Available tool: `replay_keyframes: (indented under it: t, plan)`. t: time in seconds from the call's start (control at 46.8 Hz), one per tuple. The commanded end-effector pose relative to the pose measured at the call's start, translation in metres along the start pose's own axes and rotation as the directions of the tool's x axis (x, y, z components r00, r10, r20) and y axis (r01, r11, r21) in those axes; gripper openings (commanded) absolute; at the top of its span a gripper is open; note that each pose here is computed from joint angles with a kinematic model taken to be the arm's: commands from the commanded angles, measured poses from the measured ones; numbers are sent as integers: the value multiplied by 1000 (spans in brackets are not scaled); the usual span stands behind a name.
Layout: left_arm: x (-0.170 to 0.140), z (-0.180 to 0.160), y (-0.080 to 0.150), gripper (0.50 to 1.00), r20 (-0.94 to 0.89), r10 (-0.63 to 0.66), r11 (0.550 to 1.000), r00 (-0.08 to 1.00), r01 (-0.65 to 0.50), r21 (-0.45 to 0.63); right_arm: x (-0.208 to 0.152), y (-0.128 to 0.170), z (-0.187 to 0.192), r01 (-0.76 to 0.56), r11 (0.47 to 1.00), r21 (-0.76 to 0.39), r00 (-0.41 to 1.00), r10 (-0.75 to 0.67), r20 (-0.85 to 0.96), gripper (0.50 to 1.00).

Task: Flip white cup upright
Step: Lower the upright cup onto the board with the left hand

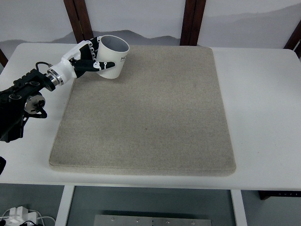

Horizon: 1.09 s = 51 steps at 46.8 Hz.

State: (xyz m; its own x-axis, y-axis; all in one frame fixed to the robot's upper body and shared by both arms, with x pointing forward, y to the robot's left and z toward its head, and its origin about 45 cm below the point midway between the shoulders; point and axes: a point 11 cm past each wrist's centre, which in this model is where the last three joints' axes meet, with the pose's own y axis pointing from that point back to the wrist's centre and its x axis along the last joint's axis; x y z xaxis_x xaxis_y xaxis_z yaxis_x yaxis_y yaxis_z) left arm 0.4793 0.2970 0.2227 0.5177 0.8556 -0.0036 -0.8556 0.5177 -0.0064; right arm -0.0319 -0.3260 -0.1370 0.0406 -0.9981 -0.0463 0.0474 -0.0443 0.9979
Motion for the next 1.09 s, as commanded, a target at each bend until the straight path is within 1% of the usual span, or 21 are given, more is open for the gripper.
replay_keyframes:
  t: [0.0,0.214,0.556,0.856,0.941,0.984,1.07]
  plan:
    - [-3,-7,0,713,33,-7,999,999,6,33,0,0,0,0,1000,0,1000,0,0,952]
    - [-10,-18,0,713,88,-28,996,996,21,86,0,0,0,0,1000,0,1000,0,0,952]
    - [-11,-23,2,739,80,-34,995,996,26,94,0,0,0,0,1000,0,1000,0,0,952]
    - [-14,-26,2,793,78,-42,995,996,34,99,0,0,0,0,1000,0,1000,0,0,952]
    - [-15,-26,2,821,78,-42,995,996,35,98,0,0,0,0,1000,0,1000,0,0,952]
    - [-16,-26,1,844,77,-43,995,996,36,98,0,0,0,0,1000,0,1000,0,0,952]
    - [-16,-26,1,866,77,-43,995,996,36,98,0,0,0,0,1000,0,1000,0,0,952]
